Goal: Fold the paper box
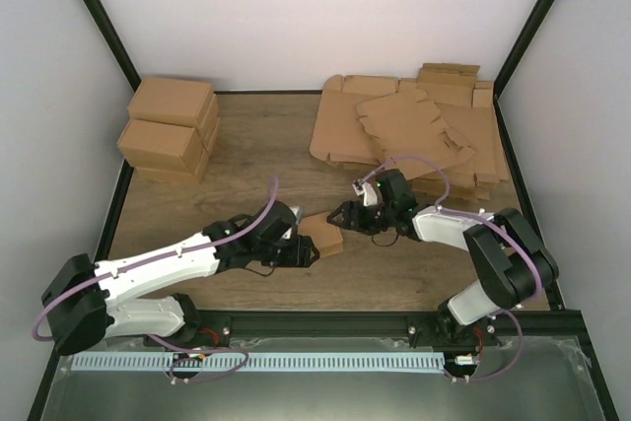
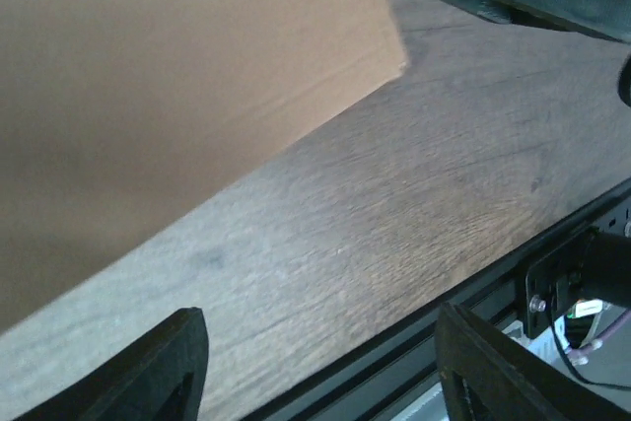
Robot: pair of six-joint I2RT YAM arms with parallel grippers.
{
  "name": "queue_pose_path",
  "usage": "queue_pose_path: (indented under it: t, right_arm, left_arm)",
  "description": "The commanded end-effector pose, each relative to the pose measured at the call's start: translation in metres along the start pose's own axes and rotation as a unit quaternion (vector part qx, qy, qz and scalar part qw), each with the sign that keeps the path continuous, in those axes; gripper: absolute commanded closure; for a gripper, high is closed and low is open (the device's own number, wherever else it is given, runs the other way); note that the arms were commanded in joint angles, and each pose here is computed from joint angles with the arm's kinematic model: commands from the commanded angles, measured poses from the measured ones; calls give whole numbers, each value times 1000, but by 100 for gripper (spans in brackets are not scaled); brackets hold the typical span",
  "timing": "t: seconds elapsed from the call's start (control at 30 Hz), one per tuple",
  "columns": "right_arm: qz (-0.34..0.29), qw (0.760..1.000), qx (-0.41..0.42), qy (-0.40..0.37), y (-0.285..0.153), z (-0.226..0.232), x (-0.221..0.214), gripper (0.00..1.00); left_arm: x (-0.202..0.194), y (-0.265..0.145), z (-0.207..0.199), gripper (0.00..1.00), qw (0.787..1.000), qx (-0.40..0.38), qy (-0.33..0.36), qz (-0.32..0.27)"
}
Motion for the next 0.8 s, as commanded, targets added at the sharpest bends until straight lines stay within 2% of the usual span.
queue_pose_path:
  t: [0.0, 0.1, 0.27, 0.33, 0.4, 0.43, 0.63, 0.7, 0.77]
  right_arm:
    - [-2, 1000, 18, -16, 16, 9, 1, 32]
    - [6, 1000, 20, -18, 22, 12, -3, 38]
    - [15, 1000, 10, -15, 22, 13, -11, 38]
    - [17, 1000, 9, -11, 20, 12, -16, 40]
    - [20, 1000, 10, -10, 19, 12, -20, 42]
    - [22, 1000, 11, -10, 19, 12, -22, 43]
    - [32, 999, 27, -18, 35, 24, -24, 51]
    - [35, 999, 33, -21, 45, 29, -23, 52]
    - [36, 998, 40, -26, 59, 36, -22, 53]
  left_arm:
    - [-18, 5, 15, 36, 998, 12, -54, 41]
    - [-26, 13, 22, 42, 996, -3, -71, 55]
    - [-27, 25, 30, 56, 995, -1, -85, 43]
    - [-25, 32, 34, 68, 995, 14, -88, 39]
    - [-23, 38, 49, 86, 991, 63, -114, 28]
    - [-22, 41, 57, 92, 988, 78, -127, 26]
    - [-15, 38, 90, 95, 976, 104, -192, -22]
    - [-14, 29, 105, 90, 968, 116, -217, -48]
    - [-14, 18, 120, 80, 959, 134, -239, -75]
Point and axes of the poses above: each gripper's point midway between its finger pads, its own y axis out along the fingers, its own z axis along the line the jaws close on, x = y × z, the point moved 10 cm from there along -y, back along the fingers, and after that the axes turned 1 degree about y, right-handed, at the moved point
